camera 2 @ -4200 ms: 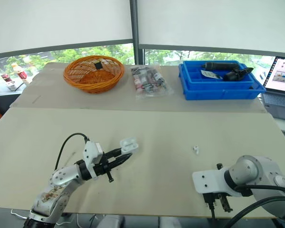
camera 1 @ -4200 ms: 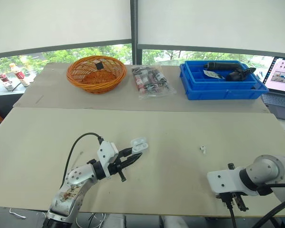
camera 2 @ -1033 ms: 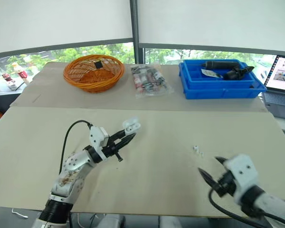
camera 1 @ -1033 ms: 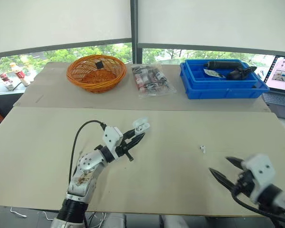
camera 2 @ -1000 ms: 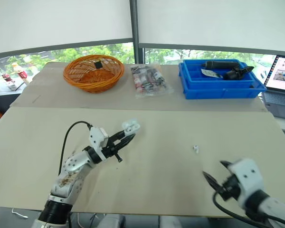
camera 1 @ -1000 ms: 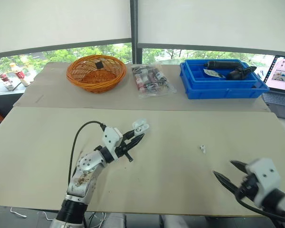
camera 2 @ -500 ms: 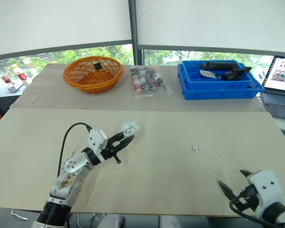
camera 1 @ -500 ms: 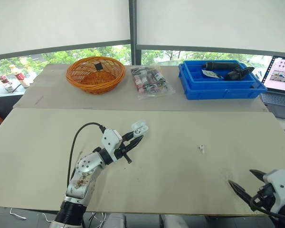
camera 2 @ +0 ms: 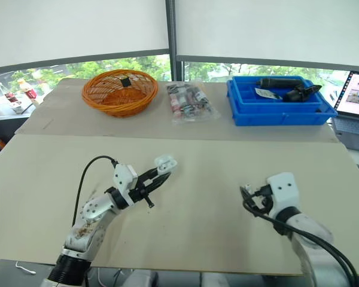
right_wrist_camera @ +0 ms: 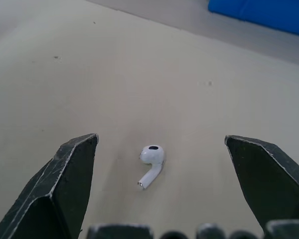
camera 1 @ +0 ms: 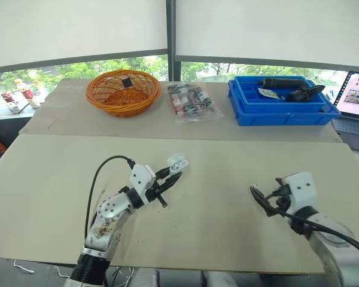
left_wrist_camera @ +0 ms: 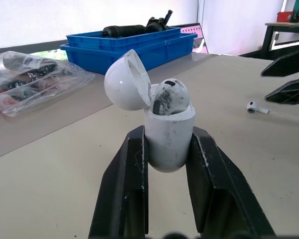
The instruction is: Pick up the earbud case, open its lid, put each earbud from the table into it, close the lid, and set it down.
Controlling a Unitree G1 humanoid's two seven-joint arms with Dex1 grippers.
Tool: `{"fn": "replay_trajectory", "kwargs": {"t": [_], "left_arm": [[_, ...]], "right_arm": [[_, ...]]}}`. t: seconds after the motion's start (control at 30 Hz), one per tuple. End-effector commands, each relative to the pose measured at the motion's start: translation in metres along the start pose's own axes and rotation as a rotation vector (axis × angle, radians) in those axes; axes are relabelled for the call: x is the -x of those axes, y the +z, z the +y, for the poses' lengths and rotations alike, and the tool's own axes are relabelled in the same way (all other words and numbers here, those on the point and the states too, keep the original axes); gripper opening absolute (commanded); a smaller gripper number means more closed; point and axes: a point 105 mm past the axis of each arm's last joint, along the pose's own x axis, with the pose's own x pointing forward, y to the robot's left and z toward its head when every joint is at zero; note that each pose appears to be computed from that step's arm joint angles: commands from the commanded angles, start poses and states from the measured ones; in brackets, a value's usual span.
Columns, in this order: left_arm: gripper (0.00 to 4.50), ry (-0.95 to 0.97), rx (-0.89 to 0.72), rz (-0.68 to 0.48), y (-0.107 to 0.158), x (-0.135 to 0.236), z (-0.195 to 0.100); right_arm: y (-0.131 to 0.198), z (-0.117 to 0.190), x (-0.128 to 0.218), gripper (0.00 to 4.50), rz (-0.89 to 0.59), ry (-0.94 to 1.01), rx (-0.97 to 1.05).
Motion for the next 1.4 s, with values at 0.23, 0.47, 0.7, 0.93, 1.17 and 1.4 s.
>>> {"fn": "replay_trajectory", "kwargs": {"t": [0.23, 0.47, 0.7, 0.93, 1.17, 1.4], "left_arm": [[0.54, -0.004, -0.030, -0.031, 0.009, 0.000, -0.002], [0.54, -0.005, -0.031, -0.029, 0.009, 0.000, -0.002], [0.54, -0.006, -0.032, -0.028, 0.009, 0.001, -0.002], [0.54, -0.002, -0.028, -0.024, 0.010, 0.003, -0.004], [0.54, 0.006, -0.019, -0.013, 0.010, 0.012, -0.013], [0.54, 0.014, -0.013, 0.005, 0.012, 0.022, -0.024]], "right_arm": [[-0.013, -0.005, -0.019, 4.50, 0.029, -0.124, -0.064], [-0.023, 0.005, -0.019, 3.98, 0.082, -0.114, -0.122], [-0.020, 0.014, -0.018, 1.61, 0.107, -0.069, -0.181], [0.007, 0.034, -0.016, 0.35, 0.056, 0.149, -0.069], [0.033, 0.047, 0.018, 0.35, 0.000, 0.657, 0.380], [0.005, 0.030, 0.061, 0.35, 0.129, 1.063, 0.785]]}}
